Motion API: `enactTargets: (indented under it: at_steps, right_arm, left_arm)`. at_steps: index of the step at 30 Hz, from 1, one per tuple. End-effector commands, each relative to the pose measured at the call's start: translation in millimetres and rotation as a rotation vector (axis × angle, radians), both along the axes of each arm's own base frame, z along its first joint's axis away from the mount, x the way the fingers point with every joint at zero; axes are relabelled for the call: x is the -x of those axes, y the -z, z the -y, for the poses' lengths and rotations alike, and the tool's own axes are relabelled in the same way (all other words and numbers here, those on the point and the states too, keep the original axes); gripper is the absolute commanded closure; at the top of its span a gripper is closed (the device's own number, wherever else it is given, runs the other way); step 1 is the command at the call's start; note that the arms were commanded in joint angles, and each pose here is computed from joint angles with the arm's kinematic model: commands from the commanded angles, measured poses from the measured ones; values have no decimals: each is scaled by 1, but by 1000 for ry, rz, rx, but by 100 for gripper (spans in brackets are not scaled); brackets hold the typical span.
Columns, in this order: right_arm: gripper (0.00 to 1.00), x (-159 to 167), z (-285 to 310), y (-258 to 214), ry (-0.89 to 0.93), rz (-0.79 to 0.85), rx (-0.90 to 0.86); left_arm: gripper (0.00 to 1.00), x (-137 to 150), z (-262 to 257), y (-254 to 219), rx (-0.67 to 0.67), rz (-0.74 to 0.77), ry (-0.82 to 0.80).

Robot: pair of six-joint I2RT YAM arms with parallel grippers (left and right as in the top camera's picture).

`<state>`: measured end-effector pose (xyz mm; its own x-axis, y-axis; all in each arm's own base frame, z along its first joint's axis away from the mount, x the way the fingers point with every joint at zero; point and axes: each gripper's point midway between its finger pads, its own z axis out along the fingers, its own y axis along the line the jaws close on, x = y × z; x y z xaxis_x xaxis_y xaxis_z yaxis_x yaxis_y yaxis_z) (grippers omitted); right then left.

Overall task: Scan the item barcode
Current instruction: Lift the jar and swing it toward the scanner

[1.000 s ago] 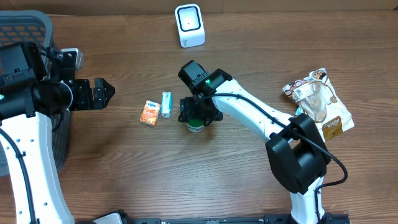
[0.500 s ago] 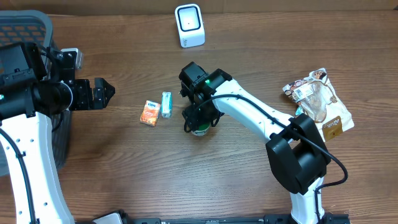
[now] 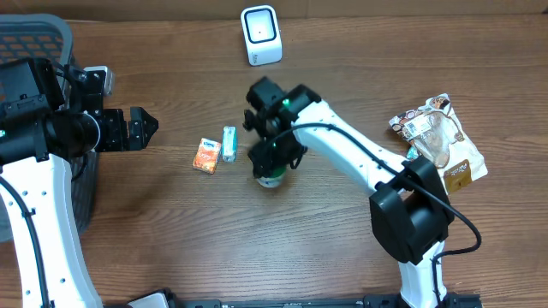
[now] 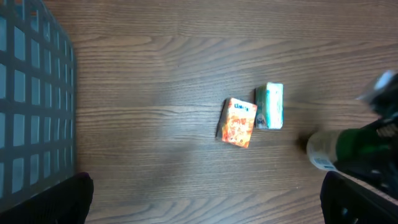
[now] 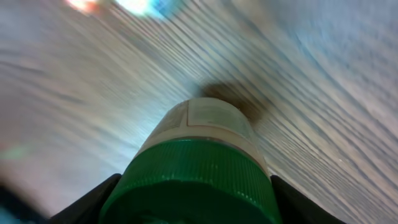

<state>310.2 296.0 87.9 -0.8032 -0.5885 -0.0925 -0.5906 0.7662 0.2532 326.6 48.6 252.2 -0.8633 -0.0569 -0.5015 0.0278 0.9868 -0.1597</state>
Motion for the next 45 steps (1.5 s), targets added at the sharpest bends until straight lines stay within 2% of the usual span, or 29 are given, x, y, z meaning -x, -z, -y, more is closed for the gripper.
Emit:
enactTargets:
  at_steps: [1,8,16,20,27,32,37,45]
  right_arm:
    - [57,-15,-16,-55,20,-13,-215]
    - [53,-35,-4,-136,88,-111,-587]
    - [52,-64,54,-225,163,-243,-1101]
    - [52,-74,83,-249,181,-252,-1241]
    - [52,-79,97,-254,191,-231,-1276]
    - [53,-73,86,-254,83,-132,-1282]
    - [53,-71,76,-236,27,10,-1122]
    - [53,-67,70,-226,20,63,-1001]
  left_arm:
    - [0,0,-2,3,-5,-5,7]
    - [0,0,-2,3,-5,-6,8]
    - [0,0,-2,3,-5,-6,7]
    - [0,0,-2,3,-5,-6,7]
    - [0,0,-2,3,-5,-6,8]
    - [0,0,-2,3,-5,-5,7]
    - [0,0,-2,3,-5,-6,8]
    - [0,0,-2,3,-5,-6,7]
